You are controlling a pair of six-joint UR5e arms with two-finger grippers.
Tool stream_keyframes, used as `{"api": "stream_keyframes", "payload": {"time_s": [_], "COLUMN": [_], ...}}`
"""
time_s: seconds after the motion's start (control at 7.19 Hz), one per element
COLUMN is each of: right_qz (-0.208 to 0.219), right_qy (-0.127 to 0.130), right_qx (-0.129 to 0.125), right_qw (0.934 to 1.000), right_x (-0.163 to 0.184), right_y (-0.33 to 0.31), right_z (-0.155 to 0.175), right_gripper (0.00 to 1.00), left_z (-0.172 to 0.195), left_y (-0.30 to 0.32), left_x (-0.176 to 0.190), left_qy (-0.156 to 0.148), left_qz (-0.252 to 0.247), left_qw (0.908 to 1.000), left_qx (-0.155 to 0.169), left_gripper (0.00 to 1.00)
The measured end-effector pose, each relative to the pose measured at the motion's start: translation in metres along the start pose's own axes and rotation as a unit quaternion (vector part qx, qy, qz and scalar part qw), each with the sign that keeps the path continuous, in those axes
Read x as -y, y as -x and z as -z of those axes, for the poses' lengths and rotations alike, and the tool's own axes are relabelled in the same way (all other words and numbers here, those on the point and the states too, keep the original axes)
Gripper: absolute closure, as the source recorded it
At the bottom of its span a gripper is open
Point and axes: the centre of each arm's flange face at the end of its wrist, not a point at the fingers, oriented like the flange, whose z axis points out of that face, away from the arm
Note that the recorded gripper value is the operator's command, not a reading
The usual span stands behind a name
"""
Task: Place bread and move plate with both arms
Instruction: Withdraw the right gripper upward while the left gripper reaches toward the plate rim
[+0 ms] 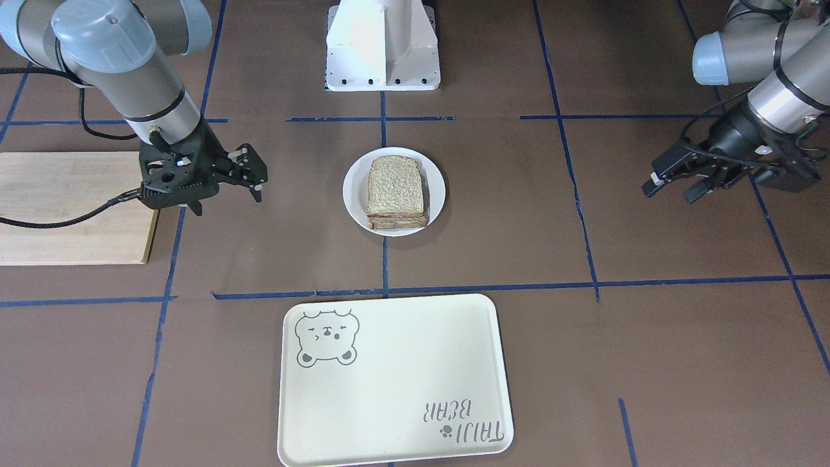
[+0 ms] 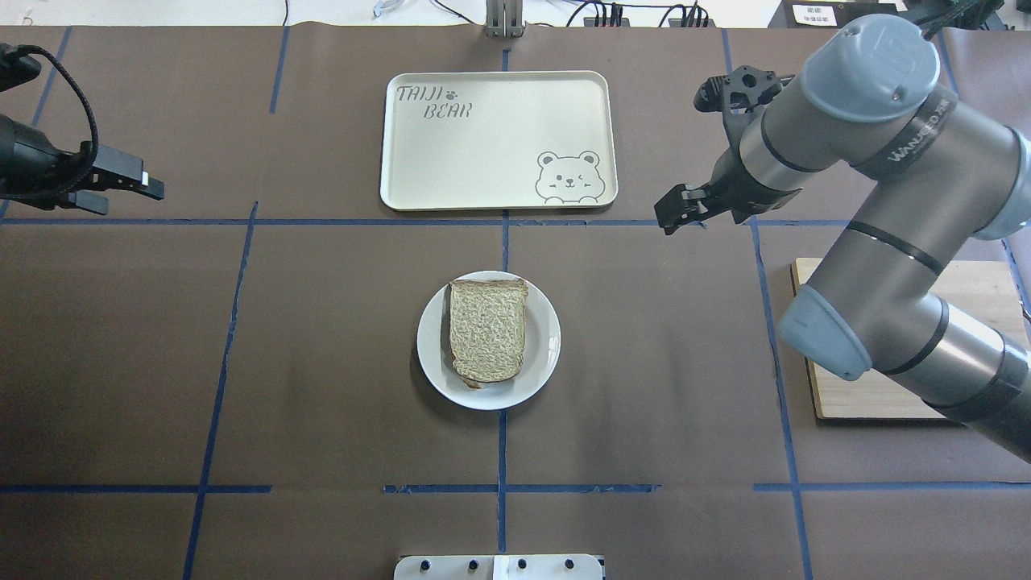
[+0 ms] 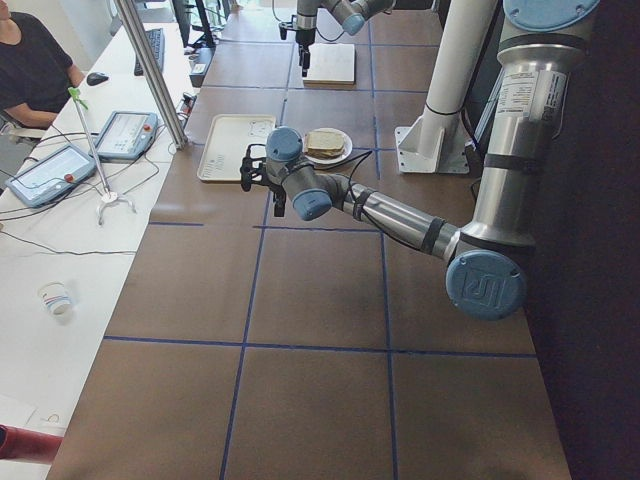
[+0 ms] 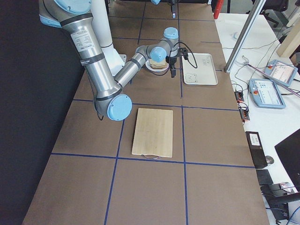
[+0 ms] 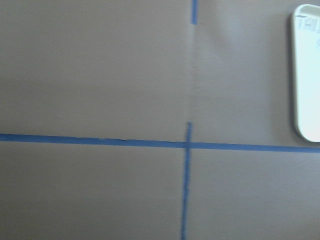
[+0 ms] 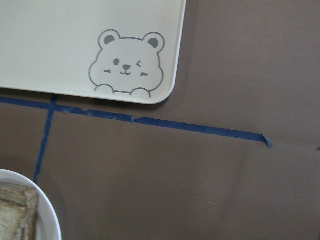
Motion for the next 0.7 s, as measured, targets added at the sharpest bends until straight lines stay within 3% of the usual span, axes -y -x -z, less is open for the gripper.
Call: {"api": "stream_keyframes", "payload": {"time_s": [0.28,0.56,0.7], "right_qz": [0.032,0.041,0.044], "right_qy": [0.021,0.035,0.039], "right_qx": [-0.009,0.003,0.009], "right_qw": [0.9992,0.9985,0.9982], "right_x": [0.002,0.002,0.0], "right_y": [-0.057,-0.118,-0.143], "right_z": [0.015,0.031,0.038], "right_gripper": [0.0,0.0,0.0], "left_z": [-0.049,-0.094,-0.115], "left_y": [-0.057,-0.073,-0.076], "left_x": [-0.024,-0.05,-0.057], "left_qy": [-0.029,-0.041,-0.036], "left_qz": [0.037,0.076,0.092], "left_qw": [0.9986,0.9921,0.9877], "left_qx": [-0.025,-0.091,-0.121], "left_gripper": [0.0,0.01,0.11]}}
